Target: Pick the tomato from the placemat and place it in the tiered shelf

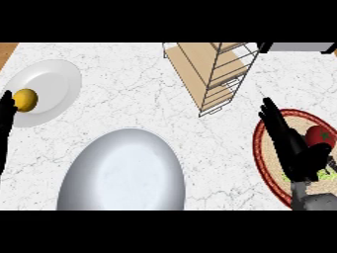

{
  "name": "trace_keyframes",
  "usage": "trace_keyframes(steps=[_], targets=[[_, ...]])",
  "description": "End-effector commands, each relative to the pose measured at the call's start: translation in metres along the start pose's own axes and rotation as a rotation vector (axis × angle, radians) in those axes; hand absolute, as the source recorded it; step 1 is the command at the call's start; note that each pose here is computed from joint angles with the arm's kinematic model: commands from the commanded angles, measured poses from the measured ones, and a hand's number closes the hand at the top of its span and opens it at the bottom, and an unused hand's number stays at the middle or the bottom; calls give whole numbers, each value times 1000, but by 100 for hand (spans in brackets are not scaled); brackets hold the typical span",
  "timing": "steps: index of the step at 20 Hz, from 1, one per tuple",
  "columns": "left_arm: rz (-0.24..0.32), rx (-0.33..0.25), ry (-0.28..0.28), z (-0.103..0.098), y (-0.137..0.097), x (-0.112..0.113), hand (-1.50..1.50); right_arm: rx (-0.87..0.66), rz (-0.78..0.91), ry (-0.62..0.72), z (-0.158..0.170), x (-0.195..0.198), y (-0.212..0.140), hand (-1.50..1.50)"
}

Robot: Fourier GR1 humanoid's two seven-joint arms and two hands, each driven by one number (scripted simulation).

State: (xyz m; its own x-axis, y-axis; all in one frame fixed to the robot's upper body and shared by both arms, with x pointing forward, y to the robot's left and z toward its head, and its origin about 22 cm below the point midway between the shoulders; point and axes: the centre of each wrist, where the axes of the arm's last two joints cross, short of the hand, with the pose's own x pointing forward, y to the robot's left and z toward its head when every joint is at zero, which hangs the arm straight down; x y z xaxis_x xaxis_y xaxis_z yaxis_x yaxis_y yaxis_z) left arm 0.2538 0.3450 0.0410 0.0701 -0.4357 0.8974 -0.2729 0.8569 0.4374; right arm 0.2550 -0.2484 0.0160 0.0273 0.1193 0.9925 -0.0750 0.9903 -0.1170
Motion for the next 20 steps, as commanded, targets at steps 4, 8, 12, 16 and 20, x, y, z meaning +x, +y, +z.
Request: trace_keyframes(steps=[4, 8, 12, 16, 20], targets=[[199, -101, -27, -11, -18, 33, 0, -213, 136, -241, -13, 65, -132, 150], [341, -217, -2, -6, -47, 39, 0, -635, 152, -62, -1, 61, -206, 150], [357, -265, -6, -19, -46, 56, 0, -451, -180, -231, 0, 60, -239, -150], [355, -262, 24, -29, -45, 50, 0, -268, -111, -273, 33, 61, -282, -150], [352, -261, 30, -21, -58, 51, 0, -120, 74, -79, 29, 92, -281, -150]])
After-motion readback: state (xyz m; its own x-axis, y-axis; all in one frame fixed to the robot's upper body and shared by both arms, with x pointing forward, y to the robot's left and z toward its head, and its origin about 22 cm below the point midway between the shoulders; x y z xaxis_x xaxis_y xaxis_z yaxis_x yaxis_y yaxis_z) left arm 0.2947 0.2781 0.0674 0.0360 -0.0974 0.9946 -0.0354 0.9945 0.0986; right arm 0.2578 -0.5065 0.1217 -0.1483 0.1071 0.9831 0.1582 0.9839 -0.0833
